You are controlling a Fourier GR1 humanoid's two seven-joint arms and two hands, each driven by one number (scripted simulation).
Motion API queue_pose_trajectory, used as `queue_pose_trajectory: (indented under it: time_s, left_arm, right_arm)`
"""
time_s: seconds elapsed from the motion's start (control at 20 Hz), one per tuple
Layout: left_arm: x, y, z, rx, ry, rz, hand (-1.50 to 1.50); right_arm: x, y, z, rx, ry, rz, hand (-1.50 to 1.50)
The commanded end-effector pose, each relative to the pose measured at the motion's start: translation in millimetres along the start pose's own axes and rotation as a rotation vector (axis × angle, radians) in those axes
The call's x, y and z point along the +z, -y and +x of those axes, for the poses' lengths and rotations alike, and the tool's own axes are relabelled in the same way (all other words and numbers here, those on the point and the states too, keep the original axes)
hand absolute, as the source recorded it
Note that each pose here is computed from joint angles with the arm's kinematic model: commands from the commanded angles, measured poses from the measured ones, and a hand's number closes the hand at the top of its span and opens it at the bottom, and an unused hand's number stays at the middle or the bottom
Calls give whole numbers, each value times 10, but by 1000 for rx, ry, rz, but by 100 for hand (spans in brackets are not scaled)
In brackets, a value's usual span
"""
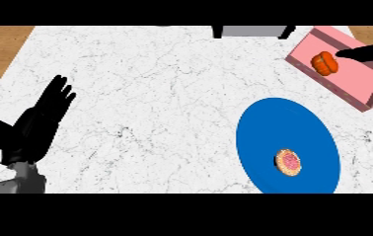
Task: Pick the squash from the plate and place it in the cardboard box
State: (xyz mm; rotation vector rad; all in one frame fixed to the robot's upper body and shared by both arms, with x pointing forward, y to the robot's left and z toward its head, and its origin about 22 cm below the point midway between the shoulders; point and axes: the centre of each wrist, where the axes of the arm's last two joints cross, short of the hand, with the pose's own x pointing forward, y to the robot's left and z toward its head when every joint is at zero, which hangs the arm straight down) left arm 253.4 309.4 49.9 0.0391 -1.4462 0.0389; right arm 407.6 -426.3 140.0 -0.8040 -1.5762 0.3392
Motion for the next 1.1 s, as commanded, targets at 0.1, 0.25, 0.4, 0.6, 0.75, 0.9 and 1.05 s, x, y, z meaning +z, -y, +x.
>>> queue_pose_trajectory:
  time_s: [0.1,0.25,0.4,0.6,0.75,0.9,1.05]
  left_arm:
    - [0,-142,33,0,-5,0,0]
    - [-30,24,34,-14,8,-6,0]
    - [63,-111,60,-17,21,-7,0]
    - [-25,-14,143,0,8,-4,0]
    - [35,-79,114,-6,9,-7,0]
    - [5,-81,182,-15,24,-13,0]
    - [23,102,65,22,26,-10,0]
  right_arm:
    - [18,583,-53,-212,-27,-101,-150]
    - [161,894,-245,-233,-44,-154,-150]
    - [352,1165,-467,-277,-56,-146,-150]
    - [460,1405,-531,-307,-40,-125,-150]
    - [679,1589,-727,-276,-19,-110,-150]
    - [793,1615,-848,-281,-15,-114,-150]
    - [859,1575,-939,-275,-32,-113,-150]
